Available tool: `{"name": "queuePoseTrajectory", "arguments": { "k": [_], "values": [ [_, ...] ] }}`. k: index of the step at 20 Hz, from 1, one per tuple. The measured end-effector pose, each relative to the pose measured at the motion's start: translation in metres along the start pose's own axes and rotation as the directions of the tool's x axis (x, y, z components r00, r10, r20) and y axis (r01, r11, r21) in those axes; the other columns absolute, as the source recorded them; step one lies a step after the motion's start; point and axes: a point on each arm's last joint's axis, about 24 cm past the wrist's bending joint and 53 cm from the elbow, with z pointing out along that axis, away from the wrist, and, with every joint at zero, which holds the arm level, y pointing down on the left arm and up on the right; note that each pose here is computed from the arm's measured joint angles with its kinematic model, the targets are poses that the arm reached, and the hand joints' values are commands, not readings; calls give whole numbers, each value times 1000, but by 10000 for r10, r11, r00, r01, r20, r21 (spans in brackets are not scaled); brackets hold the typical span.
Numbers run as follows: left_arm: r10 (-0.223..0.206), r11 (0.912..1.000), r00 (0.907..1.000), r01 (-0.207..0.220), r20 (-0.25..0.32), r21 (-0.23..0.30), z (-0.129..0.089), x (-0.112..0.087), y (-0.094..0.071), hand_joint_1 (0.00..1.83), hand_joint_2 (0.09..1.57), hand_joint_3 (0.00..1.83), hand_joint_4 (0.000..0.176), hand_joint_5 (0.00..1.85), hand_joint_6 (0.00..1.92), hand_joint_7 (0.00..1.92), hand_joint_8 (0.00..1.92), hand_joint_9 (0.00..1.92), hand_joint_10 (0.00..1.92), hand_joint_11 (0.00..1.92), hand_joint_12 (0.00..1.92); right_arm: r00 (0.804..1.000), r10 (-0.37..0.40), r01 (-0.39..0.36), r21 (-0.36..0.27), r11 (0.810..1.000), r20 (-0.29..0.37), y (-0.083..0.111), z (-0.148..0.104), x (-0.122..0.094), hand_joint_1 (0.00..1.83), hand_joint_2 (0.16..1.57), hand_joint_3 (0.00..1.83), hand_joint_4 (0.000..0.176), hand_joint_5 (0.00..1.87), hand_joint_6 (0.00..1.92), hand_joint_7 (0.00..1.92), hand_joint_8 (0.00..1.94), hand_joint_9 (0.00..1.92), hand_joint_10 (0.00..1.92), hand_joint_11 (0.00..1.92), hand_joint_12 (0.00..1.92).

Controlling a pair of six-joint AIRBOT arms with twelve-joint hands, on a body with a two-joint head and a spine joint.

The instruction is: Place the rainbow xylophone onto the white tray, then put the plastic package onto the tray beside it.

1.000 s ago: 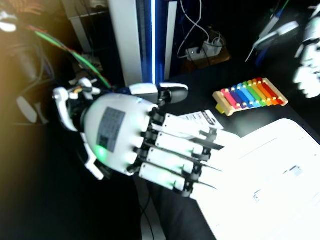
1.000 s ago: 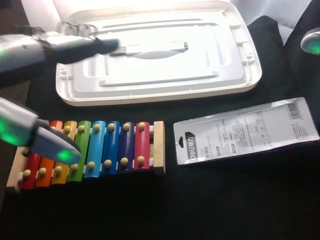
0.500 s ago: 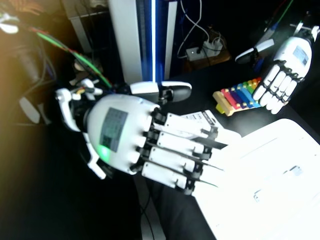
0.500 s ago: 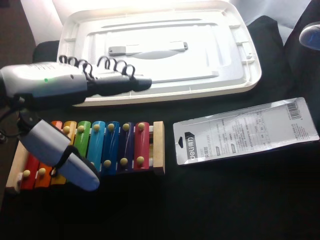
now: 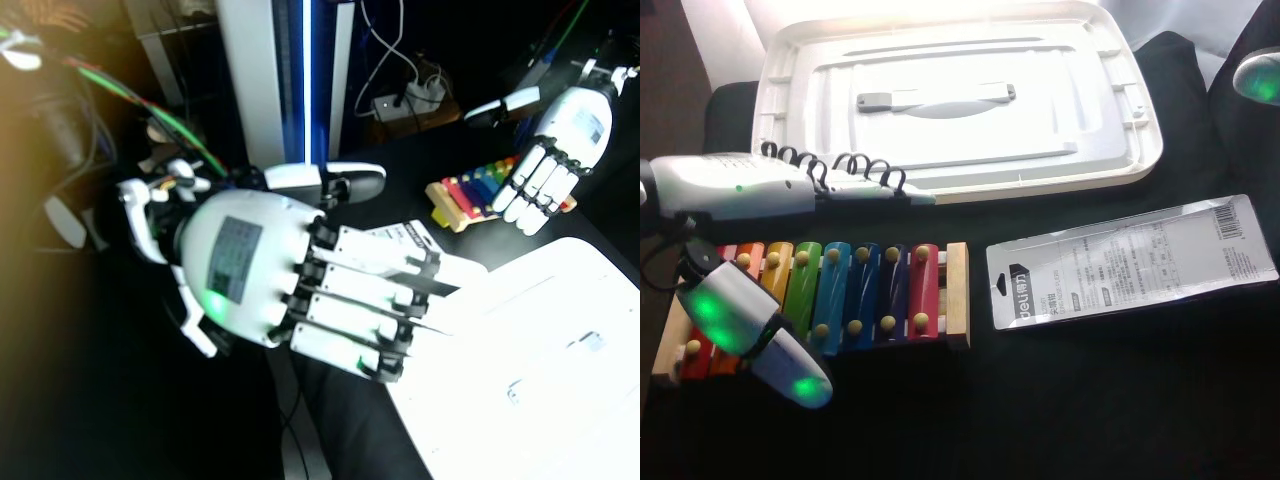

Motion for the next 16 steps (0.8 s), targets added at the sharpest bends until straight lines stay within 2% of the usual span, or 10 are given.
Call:
{"name": "queuePoseTrajectory", "arguments": {
  "k": [4, 5, 11, 12, 13, 15, 16],
  "values": [
    [-99, 9997, 9998, 95, -161, -212, 3, 8, 8, 590, 638, 1, 0, 0, 0, 46, 1, 58, 1, 122, 59, 9998, 3, -3, -18, 10000, -177, -1, 1, 7, 569, 868, 0, 31, 269, 1, 248, 2, 203, 4, 0, 666],
    [-75, 9994, 9998, 69, -198, -328, 4, 9, 11, 562, 644, 3, 0, 0, 0, 46, 1, 63, 3, 117, 56, 9999, 12, -12, -20, 10000, -163, -1, 1, 6, 561, 868, 0, 41, 270, 1, 242, 0, 202, 2, 0, 675],
    [-135, 9966, 9997, 117, -222, -811, 11, 12, 30, 565, 640, 0, 0, 0, 0, 37, 0, 40, 0, 80, 44, 9997, 64, -65, -31, 10000, -245, 0, 1, 10, 582, 873, 2, 42, 250, 0, 239, 1, 205, 1, 0, 728],
    [-134, 9961, 9996, 112, -243, -880, 13, 13, 32, 560, 640, 0, 26, 0, 0, 7, 0, 7, 0, 45, 30, 9996, 61, -62, -43, 10000, -262, 0, 1, 11, 588, 868, 1, 35, 245, 0, 239, 0, 210, 1, 6, 701],
    [-137, 9956, 9995, 112, -269, -926, 16, 14, 34, 578, 642, 0, 29, 0, 0, 14, 5, 7, 2, 36, 27, 9996, 75, -76, -40, 10000, -267, 0, 1, 11, 594, 877, 4, 32, 246, 1, 247, 3, 222, 5, 23, 700],
    [-175, 9960, 9993, 146, -329, -877, 19, 18, 33, 572, 631, 0, 49, 0, 0, 13, 2, 3, 1, 15, 19, 9994, 53, -55, -59, 10000, -350, 0, 1, 13, 583, 875, 0, 46, 237, 0, 243, 0, 212, 0, 44, 612],
    [-203, 9959, 9992, 172, -347, -890, 20, 19, 33, 572, 631, 0, 49, 0, 0, 13, 2, 3, 1, 15, 19, 9993, 47, -49, -66, 10000, -376, 1, 1, 14, 583, 875, 0, 46, 237, 0, 243, 0, 212, 0, 44, 612]
  ]
}}
